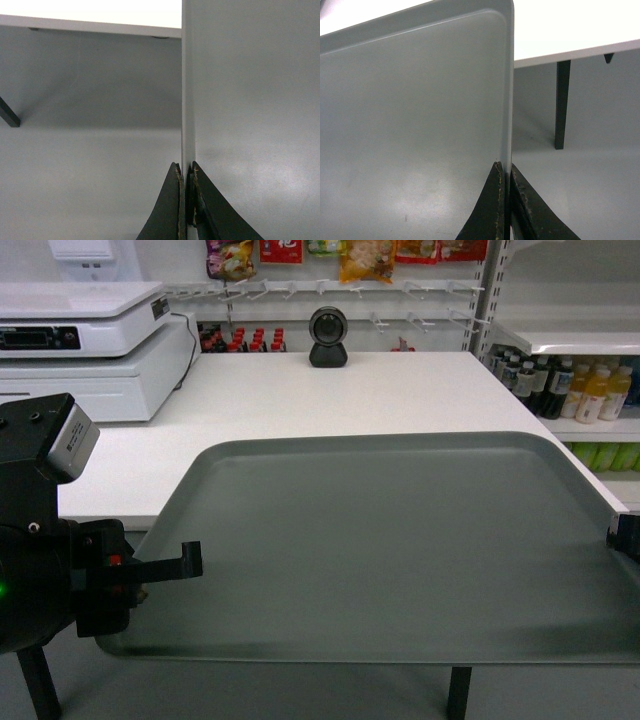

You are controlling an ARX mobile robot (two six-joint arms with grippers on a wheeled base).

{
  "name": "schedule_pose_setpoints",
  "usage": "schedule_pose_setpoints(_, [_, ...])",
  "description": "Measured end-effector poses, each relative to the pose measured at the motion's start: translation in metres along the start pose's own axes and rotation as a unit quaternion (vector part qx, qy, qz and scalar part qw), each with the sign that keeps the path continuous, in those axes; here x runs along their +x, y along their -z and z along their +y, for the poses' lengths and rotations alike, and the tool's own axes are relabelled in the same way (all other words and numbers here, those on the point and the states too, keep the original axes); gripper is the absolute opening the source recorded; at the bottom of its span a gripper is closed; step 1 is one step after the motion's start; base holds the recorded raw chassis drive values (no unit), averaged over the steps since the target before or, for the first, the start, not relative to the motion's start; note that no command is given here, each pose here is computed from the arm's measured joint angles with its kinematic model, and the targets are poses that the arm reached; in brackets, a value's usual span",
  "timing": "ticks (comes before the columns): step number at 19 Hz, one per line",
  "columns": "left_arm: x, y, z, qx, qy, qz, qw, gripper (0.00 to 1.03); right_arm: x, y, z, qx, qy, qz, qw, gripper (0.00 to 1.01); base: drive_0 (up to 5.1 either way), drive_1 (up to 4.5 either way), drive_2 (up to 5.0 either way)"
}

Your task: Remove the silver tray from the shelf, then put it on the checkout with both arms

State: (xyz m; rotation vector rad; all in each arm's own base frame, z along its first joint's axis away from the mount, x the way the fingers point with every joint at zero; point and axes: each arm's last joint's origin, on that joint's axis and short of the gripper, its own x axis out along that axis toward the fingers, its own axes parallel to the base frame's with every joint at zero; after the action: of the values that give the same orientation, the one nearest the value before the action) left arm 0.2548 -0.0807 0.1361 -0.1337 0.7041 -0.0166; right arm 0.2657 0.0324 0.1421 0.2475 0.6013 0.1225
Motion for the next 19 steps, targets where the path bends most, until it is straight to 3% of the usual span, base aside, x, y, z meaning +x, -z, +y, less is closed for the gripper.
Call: schedule_pose_setpoints(19, [0.0, 0.0, 0.0, -0.001, 0.0, 0.0, 1.0, 0.03, 0.0, -0.0001, 0.0, 0.0, 0.0, -0.001, 1.0, 0.03, 0.0, 4.26, -4.3])
